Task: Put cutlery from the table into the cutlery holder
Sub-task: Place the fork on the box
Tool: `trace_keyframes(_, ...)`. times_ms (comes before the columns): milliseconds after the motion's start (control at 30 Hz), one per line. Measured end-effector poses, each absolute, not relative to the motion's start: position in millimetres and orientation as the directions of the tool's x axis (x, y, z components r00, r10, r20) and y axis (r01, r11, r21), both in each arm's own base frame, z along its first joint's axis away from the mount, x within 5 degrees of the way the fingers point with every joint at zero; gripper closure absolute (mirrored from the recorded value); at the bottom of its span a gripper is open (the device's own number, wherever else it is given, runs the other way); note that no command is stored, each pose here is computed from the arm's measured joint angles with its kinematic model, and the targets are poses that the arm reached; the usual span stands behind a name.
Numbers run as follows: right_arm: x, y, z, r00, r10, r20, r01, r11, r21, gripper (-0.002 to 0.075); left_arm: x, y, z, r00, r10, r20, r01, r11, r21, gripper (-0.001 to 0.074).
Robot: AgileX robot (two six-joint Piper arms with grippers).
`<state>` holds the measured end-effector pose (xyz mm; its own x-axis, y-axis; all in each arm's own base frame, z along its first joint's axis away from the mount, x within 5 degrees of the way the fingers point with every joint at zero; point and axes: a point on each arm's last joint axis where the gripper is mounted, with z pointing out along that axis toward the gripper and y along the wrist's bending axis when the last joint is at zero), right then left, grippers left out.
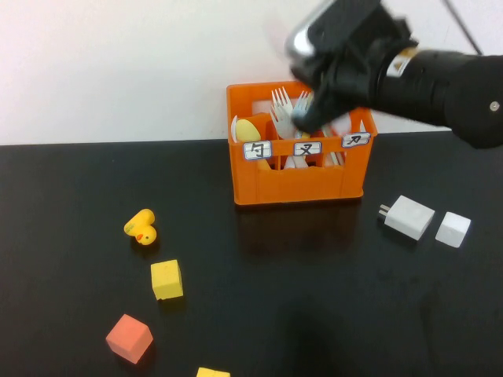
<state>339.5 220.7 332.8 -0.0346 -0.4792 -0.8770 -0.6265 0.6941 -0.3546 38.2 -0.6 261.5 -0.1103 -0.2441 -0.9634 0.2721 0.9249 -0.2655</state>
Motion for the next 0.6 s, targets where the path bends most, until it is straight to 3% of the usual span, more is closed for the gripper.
trace_keyframes(167,356.2,217.8,345.0,0.066,-0.269,-0.961,-0.457,0.848,-0.269,0.0606,38.2,-0.6,261.5,-0.110,-0.244,-0.964,0.272,0.925,-0.265,0.0736)
trace_keyframes(300,373.1,220.1,325.8,0.044,-0.110,-0.993,-0.383,0.916,-0.118,0.0606,38.2,-0.3,261.6,-0.106,-0.238,-0.965,0.271,0.927,-0.259,0.0736)
trace_keyframes(433,383.2,225.5,303.2,-0.008,-0.016,-1.000,-0.377,0.926,-0.012,0.0606,38.2,-0.3,261.6,-0.106,-0.238,-0.965,0.271,0.927,-0.259,0.0736)
trace_keyframes(600,385.1,232.4,296.0,0.021,-0.019,-1.000,-0.426,0.905,-0.026,0.0606,38.3,-0.2,261.7,-0.105,-0.236,-0.966,0.270,0.928,-0.256,0.0736)
